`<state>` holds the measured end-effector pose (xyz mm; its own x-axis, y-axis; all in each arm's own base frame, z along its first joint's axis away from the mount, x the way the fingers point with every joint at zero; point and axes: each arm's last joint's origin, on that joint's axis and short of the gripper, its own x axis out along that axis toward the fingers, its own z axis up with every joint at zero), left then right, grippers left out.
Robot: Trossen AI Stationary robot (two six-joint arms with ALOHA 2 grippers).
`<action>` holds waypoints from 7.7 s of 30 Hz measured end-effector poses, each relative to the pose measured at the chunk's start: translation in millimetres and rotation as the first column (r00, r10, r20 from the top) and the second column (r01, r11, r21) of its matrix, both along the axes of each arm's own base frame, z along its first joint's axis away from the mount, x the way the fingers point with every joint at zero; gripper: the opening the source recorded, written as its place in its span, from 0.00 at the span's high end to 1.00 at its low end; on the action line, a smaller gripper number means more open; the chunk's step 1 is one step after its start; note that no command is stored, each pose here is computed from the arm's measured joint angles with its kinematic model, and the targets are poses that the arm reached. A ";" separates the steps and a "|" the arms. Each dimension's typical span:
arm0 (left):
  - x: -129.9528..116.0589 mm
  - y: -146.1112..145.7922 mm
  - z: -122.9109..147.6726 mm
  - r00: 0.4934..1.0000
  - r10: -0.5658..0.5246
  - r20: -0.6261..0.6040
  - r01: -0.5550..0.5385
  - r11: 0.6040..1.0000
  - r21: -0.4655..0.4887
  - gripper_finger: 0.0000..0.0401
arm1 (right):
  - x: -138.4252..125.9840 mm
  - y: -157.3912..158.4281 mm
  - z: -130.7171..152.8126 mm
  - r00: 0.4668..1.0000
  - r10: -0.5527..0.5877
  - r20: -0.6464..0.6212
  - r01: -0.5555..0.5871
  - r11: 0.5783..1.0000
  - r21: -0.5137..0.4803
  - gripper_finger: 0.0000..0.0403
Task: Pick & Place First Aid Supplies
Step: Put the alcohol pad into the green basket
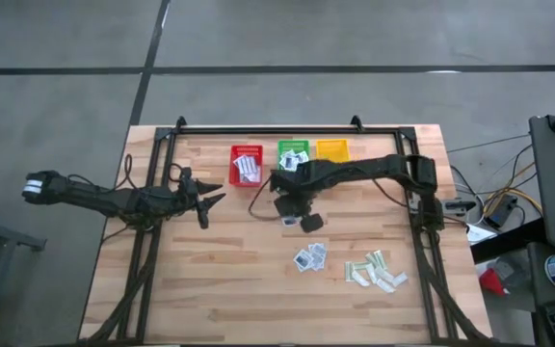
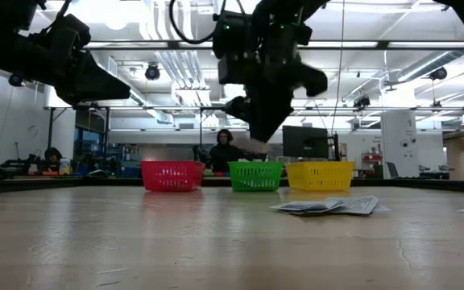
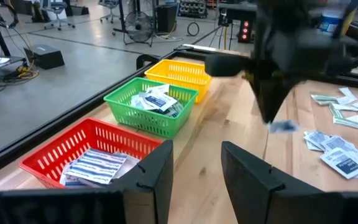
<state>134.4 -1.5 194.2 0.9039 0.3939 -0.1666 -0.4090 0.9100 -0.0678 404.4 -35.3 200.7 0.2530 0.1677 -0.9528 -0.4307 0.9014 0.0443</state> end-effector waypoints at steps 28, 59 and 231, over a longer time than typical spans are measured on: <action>0.3 -0.3 -0.4 1.000 -0.008 -0.002 0.008 1.000 -0.004 0.67 | -26.6 -80.3 46.0 0.953 -0.284 0.108 0.234 0.913 0.335 0.98; 0.2 -0.2 -1.2 1.000 -0.008 -0.012 0.008 1.000 0.000 0.67 | 10.2 -173.3 -0.3 0.904 -0.417 -0.095 0.380 0.885 -0.268 0.98; 3.0 -1.6 -10.6 0.997 -0.035 -0.071 0.030 0.997 -0.065 0.67 | -24.5 89.4 -67.5 0.995 0.088 -0.044 -0.083 0.991 0.104 0.72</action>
